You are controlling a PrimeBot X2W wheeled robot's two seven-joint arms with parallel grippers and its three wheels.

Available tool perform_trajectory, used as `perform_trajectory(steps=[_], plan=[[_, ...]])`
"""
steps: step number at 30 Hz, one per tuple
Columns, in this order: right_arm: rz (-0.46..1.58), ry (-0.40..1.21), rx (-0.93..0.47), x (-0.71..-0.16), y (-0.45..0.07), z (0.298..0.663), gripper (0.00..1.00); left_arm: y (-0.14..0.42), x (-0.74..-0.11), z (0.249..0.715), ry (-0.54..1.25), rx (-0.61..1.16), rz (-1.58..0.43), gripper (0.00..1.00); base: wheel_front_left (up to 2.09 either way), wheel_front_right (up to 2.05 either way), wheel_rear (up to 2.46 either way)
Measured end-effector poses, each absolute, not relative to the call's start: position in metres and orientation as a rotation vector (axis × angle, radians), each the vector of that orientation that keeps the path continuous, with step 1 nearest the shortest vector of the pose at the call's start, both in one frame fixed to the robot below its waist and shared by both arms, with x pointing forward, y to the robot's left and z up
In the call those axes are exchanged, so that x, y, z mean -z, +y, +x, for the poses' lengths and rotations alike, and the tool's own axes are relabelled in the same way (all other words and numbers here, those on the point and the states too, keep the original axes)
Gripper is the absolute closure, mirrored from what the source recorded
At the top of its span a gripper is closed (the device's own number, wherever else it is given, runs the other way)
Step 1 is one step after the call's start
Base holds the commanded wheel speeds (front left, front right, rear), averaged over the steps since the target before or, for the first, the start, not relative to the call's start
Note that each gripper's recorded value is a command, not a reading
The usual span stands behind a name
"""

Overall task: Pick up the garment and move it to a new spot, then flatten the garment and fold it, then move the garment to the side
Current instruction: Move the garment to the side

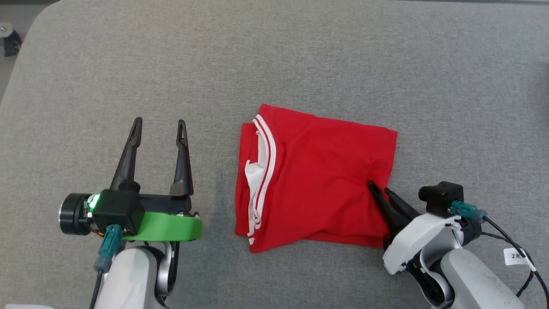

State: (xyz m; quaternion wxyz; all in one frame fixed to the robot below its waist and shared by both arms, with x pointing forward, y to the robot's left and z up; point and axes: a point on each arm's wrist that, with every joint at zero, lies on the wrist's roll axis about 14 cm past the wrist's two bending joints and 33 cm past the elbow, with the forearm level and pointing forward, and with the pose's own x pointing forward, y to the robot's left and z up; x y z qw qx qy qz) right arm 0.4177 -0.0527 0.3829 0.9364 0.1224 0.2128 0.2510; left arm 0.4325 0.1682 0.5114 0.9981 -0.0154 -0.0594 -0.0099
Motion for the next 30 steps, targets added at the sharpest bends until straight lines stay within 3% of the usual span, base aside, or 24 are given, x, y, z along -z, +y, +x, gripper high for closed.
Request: perform_trajectory(steps=[6,14,21,30], plan=[[0.206,0.305,-0.469,-0.413,-0.088,0.428,1.0,0.144,-0.511,0.446,-0.131,0.094,-0.042,0.0,0.0,0.0,0.0],[0.069,0.207,-0.235,-0.447,-0.207,0.438,1.0,0.077,-0.525,0.47,-0.196,0.295,-0.068,0.0,0.0,0.0,0.0],[-0.052,0.117,-0.121,-0.491,-0.278,0.474,1.0,0.028,-0.516,0.49,-0.207,0.448,-0.078,0.0,0.0,0.0,0.0],[-0.256,0.151,0.065,-0.514,-0.388,0.509,1.0,0.005,-0.482,0.514,-0.179,0.518,-0.086,0.0,0.0,0.0,0.0]])
